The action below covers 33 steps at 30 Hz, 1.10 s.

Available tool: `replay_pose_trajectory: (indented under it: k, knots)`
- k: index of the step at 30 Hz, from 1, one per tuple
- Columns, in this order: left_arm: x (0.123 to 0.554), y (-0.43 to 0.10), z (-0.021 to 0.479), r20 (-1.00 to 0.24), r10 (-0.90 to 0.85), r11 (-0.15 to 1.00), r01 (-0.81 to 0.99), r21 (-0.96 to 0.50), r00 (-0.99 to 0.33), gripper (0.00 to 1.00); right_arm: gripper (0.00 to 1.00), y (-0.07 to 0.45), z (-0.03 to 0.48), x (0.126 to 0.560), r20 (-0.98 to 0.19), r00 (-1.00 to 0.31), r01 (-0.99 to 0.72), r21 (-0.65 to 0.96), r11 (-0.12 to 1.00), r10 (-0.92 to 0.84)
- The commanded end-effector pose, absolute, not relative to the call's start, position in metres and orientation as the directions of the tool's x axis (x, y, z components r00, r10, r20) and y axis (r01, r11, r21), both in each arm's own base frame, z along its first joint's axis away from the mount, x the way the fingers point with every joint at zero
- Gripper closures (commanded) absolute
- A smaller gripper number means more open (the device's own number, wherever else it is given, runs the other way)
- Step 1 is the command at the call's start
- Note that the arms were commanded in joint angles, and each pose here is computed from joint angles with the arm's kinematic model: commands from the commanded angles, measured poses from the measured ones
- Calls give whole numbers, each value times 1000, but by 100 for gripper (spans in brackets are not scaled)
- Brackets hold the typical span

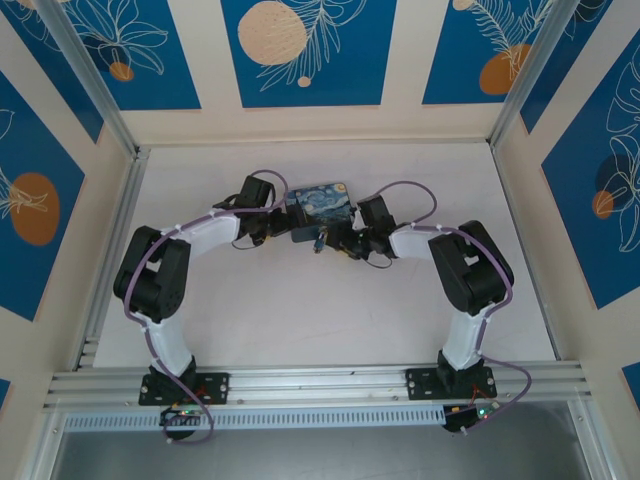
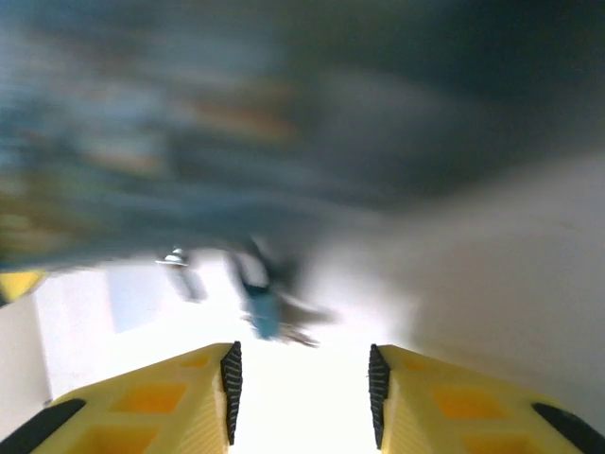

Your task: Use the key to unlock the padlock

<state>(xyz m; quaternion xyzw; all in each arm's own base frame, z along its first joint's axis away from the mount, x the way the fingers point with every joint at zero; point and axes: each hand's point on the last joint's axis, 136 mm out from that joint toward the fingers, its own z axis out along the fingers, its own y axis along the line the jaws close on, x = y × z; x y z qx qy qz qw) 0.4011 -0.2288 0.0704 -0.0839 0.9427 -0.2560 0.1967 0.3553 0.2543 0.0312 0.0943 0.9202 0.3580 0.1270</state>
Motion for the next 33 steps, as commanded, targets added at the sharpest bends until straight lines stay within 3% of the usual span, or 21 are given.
replay_pose_trajectory:
  k: [1, 8, 14, 24, 33]
  knots:
    - [367, -225, 38, -211, -224, 877, -102, -470, -951, 0, 57, 236, 18, 325, -49, -950, 213, 618, 757, 308]
    - [356, -234, 36, -177, -238, 847, -114, -520, -955, 0, 56, 233, 30, 319, -108, -932, 197, 651, 733, 346]
    - [343, -245, 40, -146, -258, 806, -130, -578, -955, 0, 63, 239, 31, 314, -150, -911, 176, 701, 691, 384]
    - [357, -237, 77, -232, -241, 833, -78, -548, -942, 0, 65, 248, 35, 323, -225, -882, 115, 749, 653, 413]
    - [374, -224, 95, -262, -257, 833, -77, -548, -930, 0, 65, 258, 40, 342, -284, -890, 46, 723, 689, 358]
